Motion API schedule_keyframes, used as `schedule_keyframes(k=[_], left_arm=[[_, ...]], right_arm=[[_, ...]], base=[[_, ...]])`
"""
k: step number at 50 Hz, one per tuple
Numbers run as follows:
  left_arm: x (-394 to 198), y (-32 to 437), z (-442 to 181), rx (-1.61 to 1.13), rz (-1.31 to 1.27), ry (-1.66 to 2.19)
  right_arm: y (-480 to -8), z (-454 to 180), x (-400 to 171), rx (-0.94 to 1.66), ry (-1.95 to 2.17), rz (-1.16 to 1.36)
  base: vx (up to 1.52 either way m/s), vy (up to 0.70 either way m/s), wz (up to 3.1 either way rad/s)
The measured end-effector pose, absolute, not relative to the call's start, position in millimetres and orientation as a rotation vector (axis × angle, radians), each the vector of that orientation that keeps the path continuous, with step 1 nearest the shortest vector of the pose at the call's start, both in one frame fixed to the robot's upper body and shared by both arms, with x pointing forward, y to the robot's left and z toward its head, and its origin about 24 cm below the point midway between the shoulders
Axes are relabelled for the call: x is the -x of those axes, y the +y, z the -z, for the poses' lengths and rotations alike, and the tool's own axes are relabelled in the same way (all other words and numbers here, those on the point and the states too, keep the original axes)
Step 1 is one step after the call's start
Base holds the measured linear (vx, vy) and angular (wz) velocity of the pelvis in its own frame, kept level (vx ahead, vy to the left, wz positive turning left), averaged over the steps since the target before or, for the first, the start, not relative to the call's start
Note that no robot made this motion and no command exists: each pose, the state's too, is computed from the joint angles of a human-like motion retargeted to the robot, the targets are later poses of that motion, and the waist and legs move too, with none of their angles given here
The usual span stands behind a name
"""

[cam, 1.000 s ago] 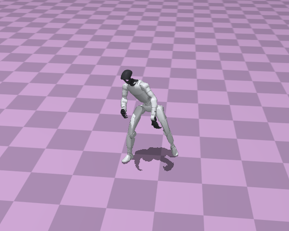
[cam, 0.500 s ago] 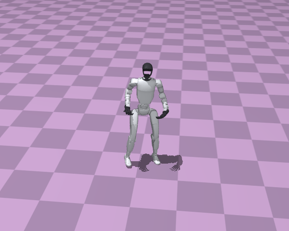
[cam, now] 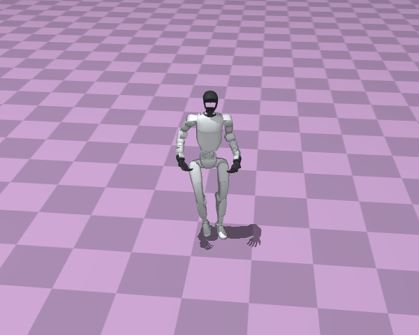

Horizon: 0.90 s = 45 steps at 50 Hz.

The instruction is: Kungfu

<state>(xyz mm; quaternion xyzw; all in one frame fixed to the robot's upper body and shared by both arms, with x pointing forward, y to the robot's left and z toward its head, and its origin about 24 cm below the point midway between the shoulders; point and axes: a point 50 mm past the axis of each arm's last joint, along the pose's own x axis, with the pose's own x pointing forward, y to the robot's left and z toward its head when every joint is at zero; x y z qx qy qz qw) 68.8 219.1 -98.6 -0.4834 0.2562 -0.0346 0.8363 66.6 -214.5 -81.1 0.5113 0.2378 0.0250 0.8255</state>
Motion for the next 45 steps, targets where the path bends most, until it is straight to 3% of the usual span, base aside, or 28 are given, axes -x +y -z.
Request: schedule_keyframes(k=[7, 12, 16, 20, 26, 32, 37, 45], left_arm=[[-61, 275, 134, 0.403, 0.093, 1.066], [-26, 282, 154, -0.176, 0.215, 1.564], [16, 266, 161, -0.510, 0.315, 1.831], [38, 225, 171, -0.532, 0.457, 1.833], [25, 196, 175, -0.453, -0.168, 1.676], [11, 204, 177, -0.355, -0.137, 1.619], [1, 216, 176, -0.438, -0.040, 1.613], [-52, 223, 172, -0.538, 0.215, 1.494]], right_arm=[[-286, 117, -73, -0.176, 0.814, 0.059], [-286, 155, -31, 0.280, 1.304, 0.259], [-240, 171, -7, 0.158, 1.509, 0.384], [-189, 180, 0, -0.211, 1.532, 0.163], [-204, 177, 4, -0.324, 1.477, 0.221], [-246, 168, -10, -0.158, 1.503, 0.118], [-273, 157, -37, 0.126, 1.566, -0.140], [-274, 155, -50, 0.355, 1.534, -0.368]], base=[[-0.12, -0.27, -0.39], [-0.12, -0.57, -0.27], [-0.05, -0.83, -0.61], [-0.06, -1.08, -1.12], [-0.15, -0.75, 0.48], [-0.28, -0.37, 0.09], [-0.25, -0.38, -0.26], [-0.39, -0.15, 1.01]])
